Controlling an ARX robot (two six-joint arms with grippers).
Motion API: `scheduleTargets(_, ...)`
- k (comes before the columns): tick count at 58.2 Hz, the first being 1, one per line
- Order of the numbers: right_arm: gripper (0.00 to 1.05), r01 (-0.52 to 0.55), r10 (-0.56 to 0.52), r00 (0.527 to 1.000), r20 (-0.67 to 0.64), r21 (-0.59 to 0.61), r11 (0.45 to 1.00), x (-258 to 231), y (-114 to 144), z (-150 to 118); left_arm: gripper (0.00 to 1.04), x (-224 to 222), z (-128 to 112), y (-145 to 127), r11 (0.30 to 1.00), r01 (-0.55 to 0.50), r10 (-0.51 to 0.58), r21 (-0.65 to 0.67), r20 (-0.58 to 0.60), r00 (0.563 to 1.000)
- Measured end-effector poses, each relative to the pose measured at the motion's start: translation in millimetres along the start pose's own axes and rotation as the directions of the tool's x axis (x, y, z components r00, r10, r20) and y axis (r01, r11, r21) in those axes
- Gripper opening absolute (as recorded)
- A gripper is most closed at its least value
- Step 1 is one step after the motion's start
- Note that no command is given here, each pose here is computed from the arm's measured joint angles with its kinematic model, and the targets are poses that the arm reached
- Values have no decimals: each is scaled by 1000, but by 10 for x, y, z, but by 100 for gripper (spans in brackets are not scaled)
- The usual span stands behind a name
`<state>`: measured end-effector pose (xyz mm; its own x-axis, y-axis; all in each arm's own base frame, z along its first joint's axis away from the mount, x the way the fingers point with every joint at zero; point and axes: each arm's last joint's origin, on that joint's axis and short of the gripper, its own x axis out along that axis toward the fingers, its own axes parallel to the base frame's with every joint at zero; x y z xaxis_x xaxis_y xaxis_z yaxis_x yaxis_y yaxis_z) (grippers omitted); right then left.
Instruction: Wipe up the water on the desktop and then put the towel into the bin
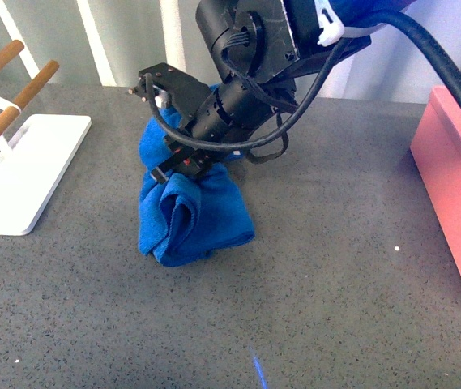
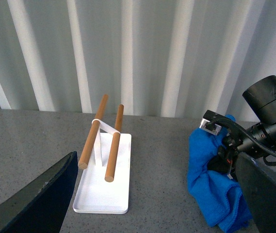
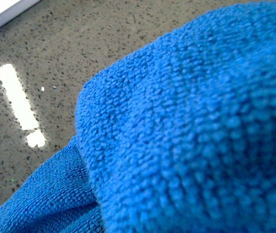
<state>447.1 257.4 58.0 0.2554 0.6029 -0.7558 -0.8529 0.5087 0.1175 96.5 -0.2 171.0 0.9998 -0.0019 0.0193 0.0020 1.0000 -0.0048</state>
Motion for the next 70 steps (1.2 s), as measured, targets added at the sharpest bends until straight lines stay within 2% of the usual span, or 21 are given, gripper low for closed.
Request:
scheduleTargets(11,5,2,-4,1000,18,78,997,-119,15,-123,98,0,0,0,1000,0,0,0,0,1000)
scheduleTargets(21,5,39,-48,998,51,160,986,-509,-50,-172,98,0,0,0,1000,0,0,0,0,1000)
scheduleTargets(30,5,104,-129,983,127,187,977,-1013,-100,-47,98,0,0,0,1000,0,0,0,0,1000)
scheduleTargets(38,5,218,-265,940,215,221,951,-1519,-117,177,98,0,0,0,1000,0,0,0,0,1000)
scheduleTargets(41,5,284,-349,906,238,268,921,-1763,-113,273,98,0,0,0,1000,0,0,0,0,1000)
scheduleTargets(46,5,345,-430,869,246,322,882,-2000,-98,335,98,0,0,0,1000,0,0,0,0,1000)
scheduleTargets(54,5,465,-574,803,159,434,772,-2416,-94,321,98,0,0,0,1000,0,0,0,0,1000)
scheduleTargets(58,5,510,-627,775,78,507,694,-2623,-132,255,98,0,0,0,1000,0,0,0,0,1000)
scheduleTargets(62,5,595,-698,712,-71,589,547,-2883,-239,109,98,0,0,0,1000,0,0,0,0,1000)
scheduleTargets(66,5,629,-707,687,-167,623,464,-3017,-299,-28,98,0,0,0,1000,0,0,0,0,1000)
scheduleTargets(70,5,651,-697,677,-239,637,414,-3138,-339,-150,98,0,0,0,1000,0,0,0,0,1000)
